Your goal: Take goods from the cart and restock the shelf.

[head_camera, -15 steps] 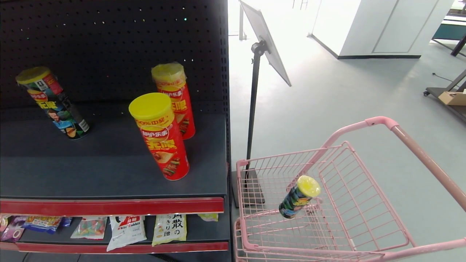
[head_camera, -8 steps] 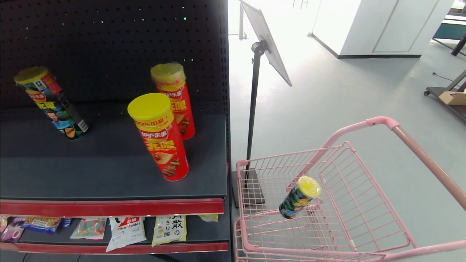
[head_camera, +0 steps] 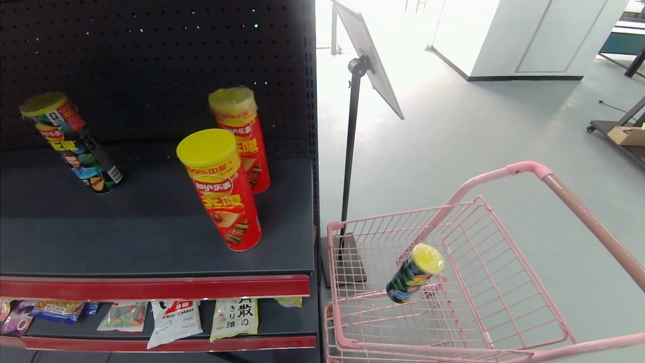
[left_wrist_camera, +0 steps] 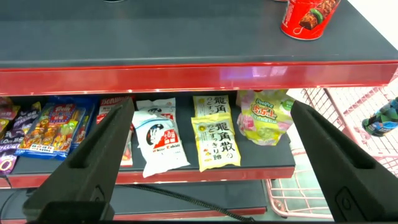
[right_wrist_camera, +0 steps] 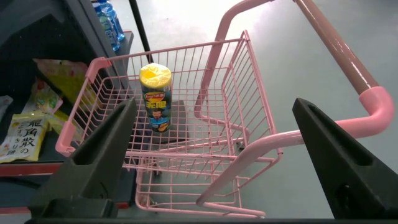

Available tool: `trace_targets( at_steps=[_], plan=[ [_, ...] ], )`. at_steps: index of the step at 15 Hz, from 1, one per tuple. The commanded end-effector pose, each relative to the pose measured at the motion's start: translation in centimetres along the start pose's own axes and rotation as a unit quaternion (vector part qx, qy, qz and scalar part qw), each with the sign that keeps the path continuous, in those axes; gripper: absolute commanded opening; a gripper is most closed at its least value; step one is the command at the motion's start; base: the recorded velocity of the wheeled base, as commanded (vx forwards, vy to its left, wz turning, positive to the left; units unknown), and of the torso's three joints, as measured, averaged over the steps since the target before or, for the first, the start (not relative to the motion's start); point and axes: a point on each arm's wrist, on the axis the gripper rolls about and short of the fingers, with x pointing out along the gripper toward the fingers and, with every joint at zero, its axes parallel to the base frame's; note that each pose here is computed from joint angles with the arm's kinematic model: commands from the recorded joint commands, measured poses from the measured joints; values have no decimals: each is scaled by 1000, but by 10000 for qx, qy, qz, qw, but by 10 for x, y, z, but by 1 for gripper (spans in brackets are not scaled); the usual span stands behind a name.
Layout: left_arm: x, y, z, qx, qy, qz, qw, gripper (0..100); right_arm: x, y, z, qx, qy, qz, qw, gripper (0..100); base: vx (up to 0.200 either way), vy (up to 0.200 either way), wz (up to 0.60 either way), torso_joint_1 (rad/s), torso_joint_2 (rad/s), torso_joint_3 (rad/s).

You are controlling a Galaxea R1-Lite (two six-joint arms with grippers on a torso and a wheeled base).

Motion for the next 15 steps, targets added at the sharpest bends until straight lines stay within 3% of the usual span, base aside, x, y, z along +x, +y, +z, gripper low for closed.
trace_targets(
  at_steps=[1,15],
  plan=[
    [0,0,0,1,3,3,10000,100,0,0,0,0,6,6,10000,100,0,0,0,0,0,0],
    [0,0,0,1,3,3,10000,100,0,0,0,0,6,6,10000,100,0,0,0,0,0,0]
  ],
)
